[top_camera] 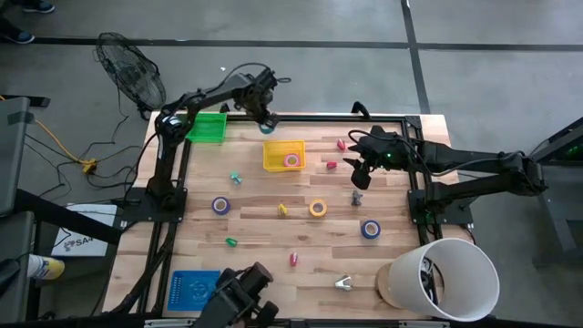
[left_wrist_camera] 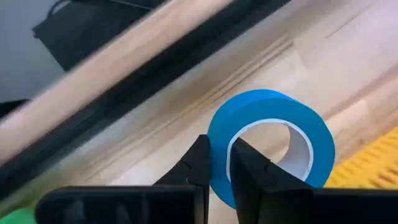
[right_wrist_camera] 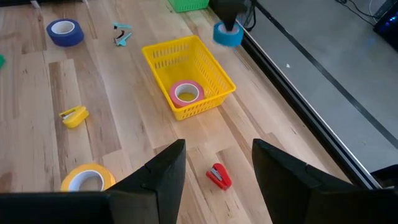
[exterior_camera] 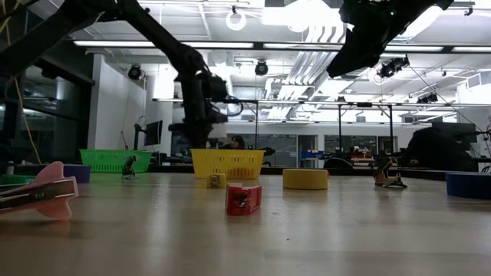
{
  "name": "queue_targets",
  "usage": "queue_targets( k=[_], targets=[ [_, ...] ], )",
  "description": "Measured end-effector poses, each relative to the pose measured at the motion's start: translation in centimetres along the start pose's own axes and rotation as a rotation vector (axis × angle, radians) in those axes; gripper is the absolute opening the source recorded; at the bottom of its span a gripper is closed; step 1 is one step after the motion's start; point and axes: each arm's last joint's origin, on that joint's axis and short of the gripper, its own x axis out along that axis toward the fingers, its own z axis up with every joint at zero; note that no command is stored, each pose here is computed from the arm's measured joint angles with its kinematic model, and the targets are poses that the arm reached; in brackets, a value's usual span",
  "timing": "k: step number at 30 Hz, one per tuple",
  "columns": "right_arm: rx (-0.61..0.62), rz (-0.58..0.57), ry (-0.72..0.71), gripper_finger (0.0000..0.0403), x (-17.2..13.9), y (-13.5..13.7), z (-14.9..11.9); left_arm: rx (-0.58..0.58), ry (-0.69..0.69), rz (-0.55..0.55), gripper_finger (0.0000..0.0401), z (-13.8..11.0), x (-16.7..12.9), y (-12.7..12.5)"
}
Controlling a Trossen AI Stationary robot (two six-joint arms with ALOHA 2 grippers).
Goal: Pick and place Stapler, Stapler remover, tape
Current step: Put the blue tape into the yellow bin
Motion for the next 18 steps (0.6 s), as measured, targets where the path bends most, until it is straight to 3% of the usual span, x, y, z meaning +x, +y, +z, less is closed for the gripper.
queue_targets(
  k=[5, 11, 18],
  targets=[
    [0.0, -0.001, 0.001, 0.0176, 0.0, 0.0, 0.0, 0.145, 0.043, -0.067, 0.0029, 0.1, -3.1, -2.1],
    [-0.001, -0.008, 0.002, 0.0176, 0.0, 0.0, 0.0, 0.34, 0.028, -0.058, 0.0029, -1.2, -3.9, -7.7],
    [0.002, -0.008, 0.006, 0.0176, 0.0, 0.0, -0.1, 0.403, 0.048, -0.004, 0.0029, -2.6, -3.5, -10.4]
  ],
)
